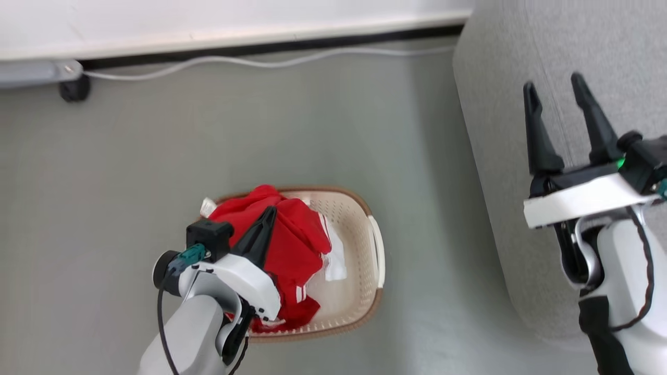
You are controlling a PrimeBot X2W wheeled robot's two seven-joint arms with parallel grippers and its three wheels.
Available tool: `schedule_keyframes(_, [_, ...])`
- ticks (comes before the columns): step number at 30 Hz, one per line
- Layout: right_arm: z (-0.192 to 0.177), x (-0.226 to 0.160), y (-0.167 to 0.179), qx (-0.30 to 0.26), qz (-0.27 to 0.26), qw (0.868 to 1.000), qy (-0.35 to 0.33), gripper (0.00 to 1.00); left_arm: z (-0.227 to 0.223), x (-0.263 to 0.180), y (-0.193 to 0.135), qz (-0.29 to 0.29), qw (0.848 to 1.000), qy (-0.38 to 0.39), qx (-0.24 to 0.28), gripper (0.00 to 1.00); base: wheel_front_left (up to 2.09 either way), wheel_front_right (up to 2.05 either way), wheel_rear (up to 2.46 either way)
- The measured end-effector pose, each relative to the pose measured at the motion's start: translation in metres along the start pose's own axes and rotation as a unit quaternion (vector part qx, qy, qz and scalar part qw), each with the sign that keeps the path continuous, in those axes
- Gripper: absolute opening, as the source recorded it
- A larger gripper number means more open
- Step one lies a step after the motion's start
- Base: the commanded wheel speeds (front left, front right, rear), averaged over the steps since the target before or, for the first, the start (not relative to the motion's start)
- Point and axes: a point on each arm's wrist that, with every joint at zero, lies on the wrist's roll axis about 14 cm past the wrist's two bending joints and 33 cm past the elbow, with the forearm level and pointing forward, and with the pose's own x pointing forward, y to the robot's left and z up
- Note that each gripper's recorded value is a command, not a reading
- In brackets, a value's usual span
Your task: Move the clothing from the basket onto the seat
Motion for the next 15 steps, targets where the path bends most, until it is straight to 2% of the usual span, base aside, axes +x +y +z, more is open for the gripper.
schedule_keyframes(6, [-0.004,-0.021,0.008,0.011,-0.001,1.000,0.016,1.00,0.049,-0.023,0.000,0.015,0.997,-0.079,0.018,0.00,0.00,0.00,0.00])
schedule_keyframes(10, [-0.009,-0.039,0.017,0.018,0.002,0.999,0.032,1.00,0.097,-0.042,-0.008,0.013,0.988,-0.152,0.039,0.00,0.00,0.00,0.00])
schedule_keyframes(15, [-0.008,-0.051,0.023,0.021,0.005,0.999,0.036,1.00,0.132,-0.060,-0.020,0.006,0.977,-0.205,0.062,0.00,0.00,0.00,0.00])
